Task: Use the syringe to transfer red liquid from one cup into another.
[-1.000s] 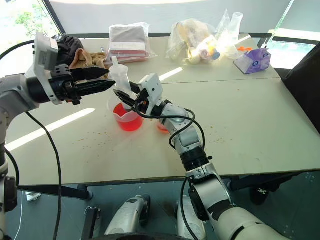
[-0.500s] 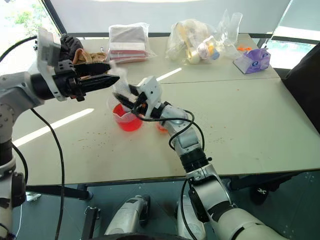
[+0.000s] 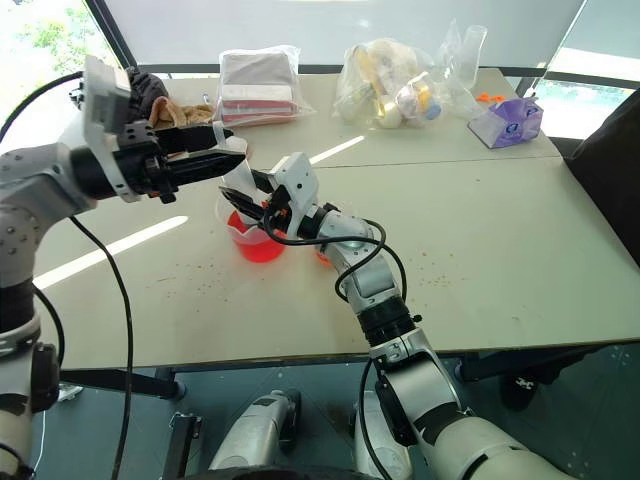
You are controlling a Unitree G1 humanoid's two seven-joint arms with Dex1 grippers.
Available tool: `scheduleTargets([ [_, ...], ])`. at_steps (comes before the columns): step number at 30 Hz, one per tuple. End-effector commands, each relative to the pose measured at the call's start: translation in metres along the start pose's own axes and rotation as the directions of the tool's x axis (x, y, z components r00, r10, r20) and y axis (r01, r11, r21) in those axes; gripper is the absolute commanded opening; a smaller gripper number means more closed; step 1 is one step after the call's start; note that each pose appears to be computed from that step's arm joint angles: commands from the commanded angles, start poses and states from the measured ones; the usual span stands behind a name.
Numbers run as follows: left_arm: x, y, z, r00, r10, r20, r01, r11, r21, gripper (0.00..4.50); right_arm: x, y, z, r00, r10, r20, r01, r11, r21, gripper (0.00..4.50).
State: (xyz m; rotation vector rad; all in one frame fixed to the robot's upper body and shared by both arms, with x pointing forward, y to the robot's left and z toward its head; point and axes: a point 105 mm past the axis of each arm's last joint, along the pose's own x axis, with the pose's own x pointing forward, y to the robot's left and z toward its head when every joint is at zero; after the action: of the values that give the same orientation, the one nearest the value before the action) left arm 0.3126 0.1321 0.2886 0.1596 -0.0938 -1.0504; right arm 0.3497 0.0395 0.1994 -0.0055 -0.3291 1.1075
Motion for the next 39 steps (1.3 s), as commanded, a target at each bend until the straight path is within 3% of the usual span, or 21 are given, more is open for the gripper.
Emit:
scheduleTargets([
  [1, 0.004, 0.001, 0.003, 1.000, 0.007, 0.021, -0.008, 0.999, 0.033, 2.50, 0.007, 0.012, 0.012, 0.998, 0.056, 0.030, -0.055, 0.998, -0.040, 1.40],
  [2, 0.005, 0.002, 0.001, 1.000, 0.007, 0.020, -0.008, 0.999, 0.031, 1.96, 0.007, 0.012, 0.011, 0.998, 0.056, 0.028, -0.055, 0.998, -0.041, 1.40],
  [4, 0.007, 0.006, 0.001, 1.000, 0.017, 0.025, -0.018, 0.999, 0.033, 1.42, 0.007, 0.012, 0.011, 0.998, 0.058, 0.025, -0.056, 0.997, -0.043, 1.40],
  [11, 0.010, 0.016, 0.007, 0.998, 0.053, 0.045, -0.055, 0.997, 0.054, 0.13, 0.007, 0.016, 0.006, 0.998, 0.062, 0.013, -0.061, 0.998, -0.024, 1.40],
  [39, 0.009, 0.028, 0.059, 0.979, 0.091, 0.181, -0.110, 0.989, 0.099, 0.13, 0.006, 0.028, -0.010, 0.996, 0.081, -0.023, -0.080, 0.996, 0.029, 1.40],
])
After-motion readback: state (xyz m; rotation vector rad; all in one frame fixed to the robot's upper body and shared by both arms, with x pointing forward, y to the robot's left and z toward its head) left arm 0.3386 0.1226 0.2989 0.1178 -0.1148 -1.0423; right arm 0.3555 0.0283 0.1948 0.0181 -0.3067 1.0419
